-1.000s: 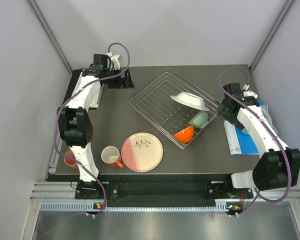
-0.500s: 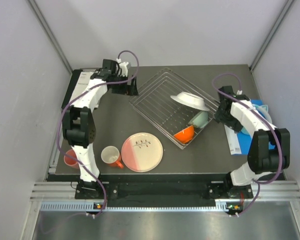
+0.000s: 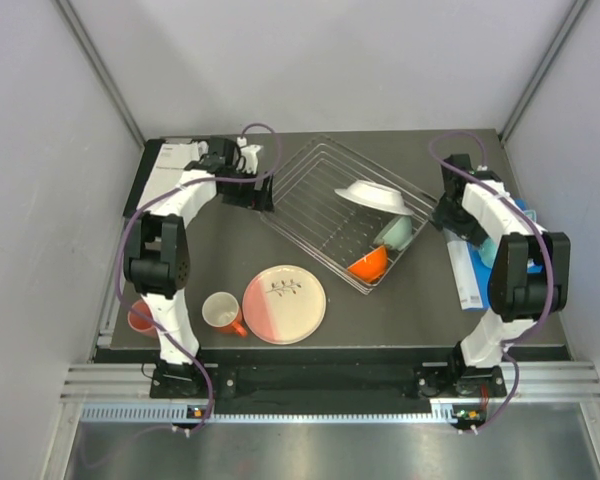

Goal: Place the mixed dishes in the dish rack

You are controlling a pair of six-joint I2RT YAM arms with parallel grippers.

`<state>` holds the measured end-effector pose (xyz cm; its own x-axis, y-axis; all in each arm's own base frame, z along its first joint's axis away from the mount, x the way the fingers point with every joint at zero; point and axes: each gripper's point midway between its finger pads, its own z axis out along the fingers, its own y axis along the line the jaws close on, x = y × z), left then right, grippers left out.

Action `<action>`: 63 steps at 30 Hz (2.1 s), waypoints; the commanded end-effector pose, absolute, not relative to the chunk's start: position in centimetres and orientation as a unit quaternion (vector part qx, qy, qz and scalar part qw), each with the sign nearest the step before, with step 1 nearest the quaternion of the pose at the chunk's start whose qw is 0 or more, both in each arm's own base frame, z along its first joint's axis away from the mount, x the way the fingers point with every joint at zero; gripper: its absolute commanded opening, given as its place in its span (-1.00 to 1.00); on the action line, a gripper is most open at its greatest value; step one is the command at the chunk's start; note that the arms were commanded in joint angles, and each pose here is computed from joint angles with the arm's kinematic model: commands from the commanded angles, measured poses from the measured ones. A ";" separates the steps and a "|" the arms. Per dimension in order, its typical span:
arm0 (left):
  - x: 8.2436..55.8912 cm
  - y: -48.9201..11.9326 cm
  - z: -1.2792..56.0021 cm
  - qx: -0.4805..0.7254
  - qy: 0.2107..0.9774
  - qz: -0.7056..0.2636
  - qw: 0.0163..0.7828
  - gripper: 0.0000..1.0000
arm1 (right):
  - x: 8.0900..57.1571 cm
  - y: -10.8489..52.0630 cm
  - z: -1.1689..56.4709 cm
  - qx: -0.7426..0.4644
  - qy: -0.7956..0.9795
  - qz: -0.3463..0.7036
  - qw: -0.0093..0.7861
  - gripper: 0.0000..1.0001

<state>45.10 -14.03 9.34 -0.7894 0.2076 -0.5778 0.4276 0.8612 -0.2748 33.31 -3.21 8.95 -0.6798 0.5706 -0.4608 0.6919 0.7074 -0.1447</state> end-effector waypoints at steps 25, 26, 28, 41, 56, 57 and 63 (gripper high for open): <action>35.8 -16.3 12.8 0.214 0.914 -0.245 0.241 0.98 | 49.6 4.8 11.9 0.289 0.918 0.001 0.271 0.99; 35.9 -16.5 13.0 0.211 0.914 -0.247 0.243 0.98 | 50.0 5.0 11.5 0.287 0.920 0.004 0.267 1.00; 36.2 -17.0 13.2 0.209 0.913 -0.252 0.244 0.98 | 50.8 5.7 11.7 0.283 0.920 0.021 0.270 0.99; 37.6 -17.4 13.4 0.193 0.918 -0.242 0.248 0.98 | 56.7 4.2 19.8 0.282 0.882 0.063 0.373 0.99; 38.3 -11.9 25.2 0.215 0.888 -0.186 0.362 0.98 | 39.9 10.0 34.0 0.126 0.828 0.178 0.516 0.99; 37.6 -11.9 25.1 0.221 0.886 -0.190 0.360 0.98 | 37.2 10.6 33.1 0.115 0.831 0.186 0.511 0.99; 34.5 -11.3 23.5 0.247 0.883 -0.181 0.355 0.98 | 26.9 15.9 29.4 0.031 0.859 0.240 0.452 0.99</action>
